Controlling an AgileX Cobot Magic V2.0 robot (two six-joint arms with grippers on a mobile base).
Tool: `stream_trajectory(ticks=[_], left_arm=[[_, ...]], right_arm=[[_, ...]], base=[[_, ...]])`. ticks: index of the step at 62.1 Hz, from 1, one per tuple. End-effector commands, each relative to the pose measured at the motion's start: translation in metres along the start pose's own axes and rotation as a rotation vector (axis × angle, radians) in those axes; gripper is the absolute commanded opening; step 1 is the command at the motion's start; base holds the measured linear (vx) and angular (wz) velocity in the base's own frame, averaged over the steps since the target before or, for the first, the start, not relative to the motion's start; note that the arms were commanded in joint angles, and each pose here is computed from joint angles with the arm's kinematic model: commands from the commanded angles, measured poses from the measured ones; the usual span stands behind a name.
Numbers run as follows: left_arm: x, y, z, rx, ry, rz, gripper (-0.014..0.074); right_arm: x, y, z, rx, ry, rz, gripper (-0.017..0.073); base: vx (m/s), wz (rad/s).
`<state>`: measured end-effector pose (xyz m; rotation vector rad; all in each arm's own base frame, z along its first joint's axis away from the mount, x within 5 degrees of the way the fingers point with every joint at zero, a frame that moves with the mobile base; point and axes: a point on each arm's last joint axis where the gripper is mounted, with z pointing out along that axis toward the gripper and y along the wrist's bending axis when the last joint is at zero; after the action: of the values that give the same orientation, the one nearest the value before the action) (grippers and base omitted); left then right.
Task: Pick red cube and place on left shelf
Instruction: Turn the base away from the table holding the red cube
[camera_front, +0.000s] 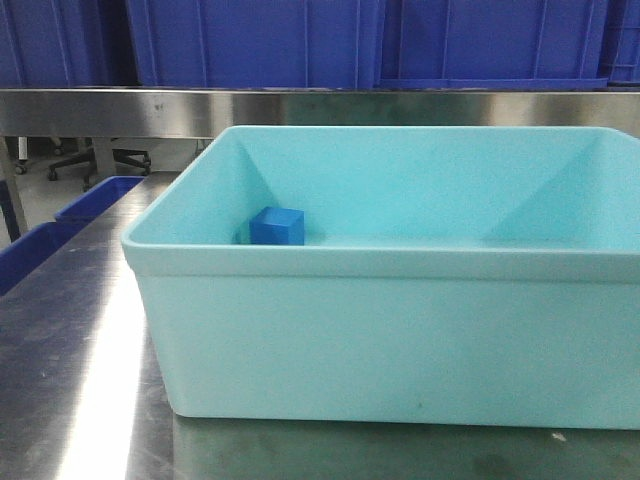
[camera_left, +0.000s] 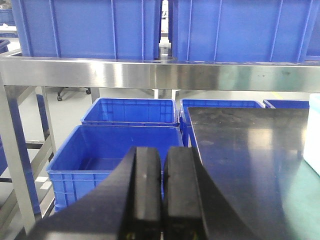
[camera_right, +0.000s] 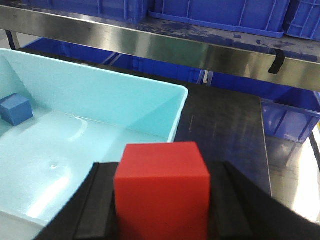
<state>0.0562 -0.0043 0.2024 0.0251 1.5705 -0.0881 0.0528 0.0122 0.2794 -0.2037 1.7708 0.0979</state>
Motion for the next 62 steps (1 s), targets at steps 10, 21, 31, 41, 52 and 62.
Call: stream_trajectory(ticks=[10, 21, 31, 41, 52, 62], left_arm=[[-0.0003, 0.0003, -0.0004, 0.002, -0.073, -0.007, 0.0101], [-0.0003, 0.0003, -0.0004, 0.002, -0.073, -0.007, 0.0101], [-0.0003, 0.0003, -0.0004, 0.002, -0.073, -0.007, 0.0101], [-0.0003, 0.0003, -0.0004, 0.002, -0.073, -0.007, 0.0101], [-0.0003, 0.0003, -0.0004, 0.002, -0.073, -0.007, 0.0101], [-0.0003, 0.0003, -0.0004, 0.002, -0.073, -0.007, 0.0101]], right_arm=[[-0.0152, -0.0019, -0.0020, 0.019, -0.098, 0.002, 0.0086], [-0.0152, -0.0019, -0.0020, 0.019, -0.098, 0.002, 0.0086], [-0.0152, -0.0019, -0.0020, 0.019, -0.098, 0.002, 0.0086], [-0.0152, -0.0019, -0.0020, 0.019, -0.098, 0.002, 0.0086], [-0.0152, -0.0019, -0.0020, 0.019, -0.098, 0.002, 0.0086], [-0.0153, -0.0019, -0.0020, 0.019, -0.099, 0.002, 0.0086]], base=[[0.00, 0.00], [0.00, 0.00], [-0.02, -0.10], [-0.02, 0.09], [-0.02, 0.12], [-0.05, 0.27]])
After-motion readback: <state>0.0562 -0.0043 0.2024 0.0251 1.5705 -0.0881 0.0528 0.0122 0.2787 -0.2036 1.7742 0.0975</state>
